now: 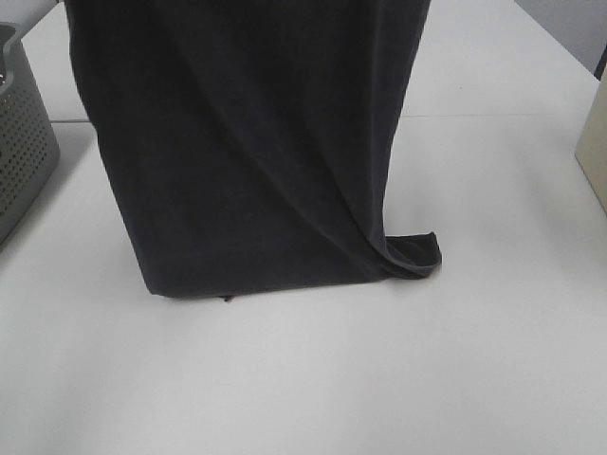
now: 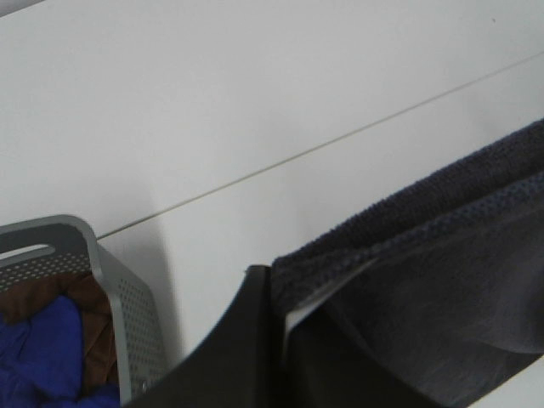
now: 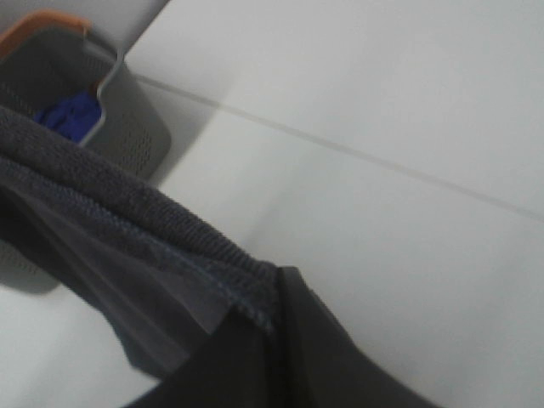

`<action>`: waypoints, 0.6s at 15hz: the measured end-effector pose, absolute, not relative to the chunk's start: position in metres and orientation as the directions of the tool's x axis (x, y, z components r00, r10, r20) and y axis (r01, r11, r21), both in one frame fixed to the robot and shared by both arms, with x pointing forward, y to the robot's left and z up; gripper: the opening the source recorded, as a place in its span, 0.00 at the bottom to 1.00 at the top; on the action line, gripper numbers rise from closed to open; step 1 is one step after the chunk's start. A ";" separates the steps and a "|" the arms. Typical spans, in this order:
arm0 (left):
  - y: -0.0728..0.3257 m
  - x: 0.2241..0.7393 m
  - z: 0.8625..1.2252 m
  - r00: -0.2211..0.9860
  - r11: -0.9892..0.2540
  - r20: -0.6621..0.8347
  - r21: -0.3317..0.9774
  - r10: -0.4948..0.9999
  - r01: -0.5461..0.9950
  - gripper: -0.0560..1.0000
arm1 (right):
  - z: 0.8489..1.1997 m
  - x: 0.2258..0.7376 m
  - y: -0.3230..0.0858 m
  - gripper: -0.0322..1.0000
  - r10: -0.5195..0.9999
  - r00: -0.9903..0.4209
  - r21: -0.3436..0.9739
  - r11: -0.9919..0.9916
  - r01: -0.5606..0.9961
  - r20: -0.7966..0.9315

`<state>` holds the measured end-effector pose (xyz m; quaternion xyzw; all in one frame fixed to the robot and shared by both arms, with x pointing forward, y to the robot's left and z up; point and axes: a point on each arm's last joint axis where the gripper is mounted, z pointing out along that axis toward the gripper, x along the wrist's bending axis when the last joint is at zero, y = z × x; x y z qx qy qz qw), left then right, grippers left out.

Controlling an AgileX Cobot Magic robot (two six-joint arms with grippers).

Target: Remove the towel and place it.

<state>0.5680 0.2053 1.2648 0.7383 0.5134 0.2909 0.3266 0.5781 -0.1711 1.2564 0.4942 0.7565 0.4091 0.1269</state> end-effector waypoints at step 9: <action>0.200 0.701 1.254 0.293 -0.254 0.214 0.961 0.932 0.105 0.05 | 1.263 0.689 -0.169 0.04 0.888 -0.447 0.985 -0.038 0.168 0.111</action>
